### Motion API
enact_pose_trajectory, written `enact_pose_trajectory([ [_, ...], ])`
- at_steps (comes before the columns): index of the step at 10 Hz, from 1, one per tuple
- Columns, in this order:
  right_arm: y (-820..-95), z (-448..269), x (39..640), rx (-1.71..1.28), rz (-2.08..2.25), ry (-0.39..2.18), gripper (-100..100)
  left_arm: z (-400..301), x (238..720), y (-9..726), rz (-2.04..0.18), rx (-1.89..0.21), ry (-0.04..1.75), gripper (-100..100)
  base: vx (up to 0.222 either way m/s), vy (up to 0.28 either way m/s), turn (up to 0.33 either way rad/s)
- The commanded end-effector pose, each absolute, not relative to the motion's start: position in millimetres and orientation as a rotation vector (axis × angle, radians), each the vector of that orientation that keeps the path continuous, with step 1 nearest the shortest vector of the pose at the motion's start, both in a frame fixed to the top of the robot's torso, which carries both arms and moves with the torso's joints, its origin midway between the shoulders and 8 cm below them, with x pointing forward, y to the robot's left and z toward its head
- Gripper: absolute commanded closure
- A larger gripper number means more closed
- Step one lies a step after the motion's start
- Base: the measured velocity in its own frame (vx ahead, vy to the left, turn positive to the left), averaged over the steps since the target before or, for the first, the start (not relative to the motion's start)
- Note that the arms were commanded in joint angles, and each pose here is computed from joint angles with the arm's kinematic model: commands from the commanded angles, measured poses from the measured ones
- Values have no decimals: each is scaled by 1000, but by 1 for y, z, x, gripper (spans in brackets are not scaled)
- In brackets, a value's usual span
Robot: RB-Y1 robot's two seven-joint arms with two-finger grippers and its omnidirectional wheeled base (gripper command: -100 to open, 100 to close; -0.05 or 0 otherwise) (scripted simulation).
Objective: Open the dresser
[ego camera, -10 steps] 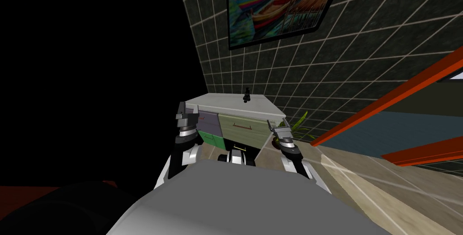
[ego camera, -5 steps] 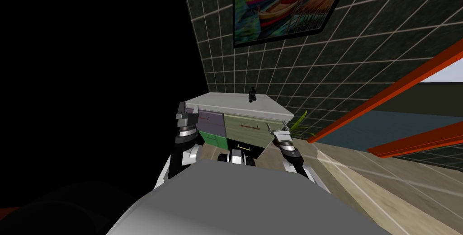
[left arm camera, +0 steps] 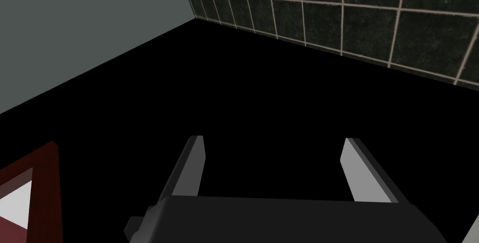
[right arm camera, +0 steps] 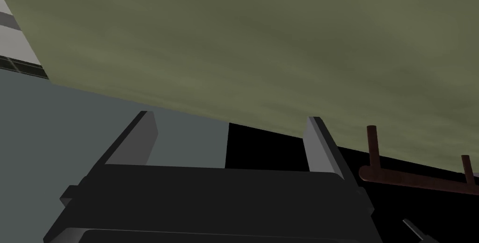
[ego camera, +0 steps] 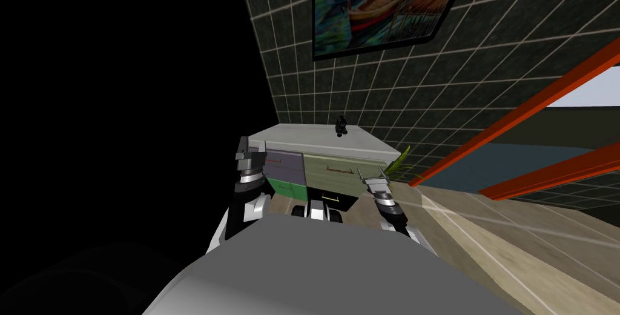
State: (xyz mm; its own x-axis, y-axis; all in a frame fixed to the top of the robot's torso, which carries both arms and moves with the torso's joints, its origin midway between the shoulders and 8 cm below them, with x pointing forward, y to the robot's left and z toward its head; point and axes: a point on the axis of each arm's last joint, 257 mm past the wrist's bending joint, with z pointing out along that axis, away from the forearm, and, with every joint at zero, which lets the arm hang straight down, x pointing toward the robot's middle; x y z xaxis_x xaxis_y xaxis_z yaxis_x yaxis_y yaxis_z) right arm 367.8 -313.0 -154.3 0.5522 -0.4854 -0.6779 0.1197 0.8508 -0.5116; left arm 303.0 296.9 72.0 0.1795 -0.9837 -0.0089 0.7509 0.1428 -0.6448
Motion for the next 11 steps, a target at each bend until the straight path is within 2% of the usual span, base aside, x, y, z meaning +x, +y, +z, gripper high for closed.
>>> enact_pose_trajectory([
  [1,-316,-172,365,-469,-448,941,-100,72,303,297,-1326,-576,493,0,7,147,-99],
  [6,-307,-196,360,-431,-521,973,-100,72,303,297,-1326,-576,493,0,-8,94,-65],
  [11,-304,-193,367,-382,-526,987,-100,72,303,297,-1326,-576,493,0,1,30,-18],
])
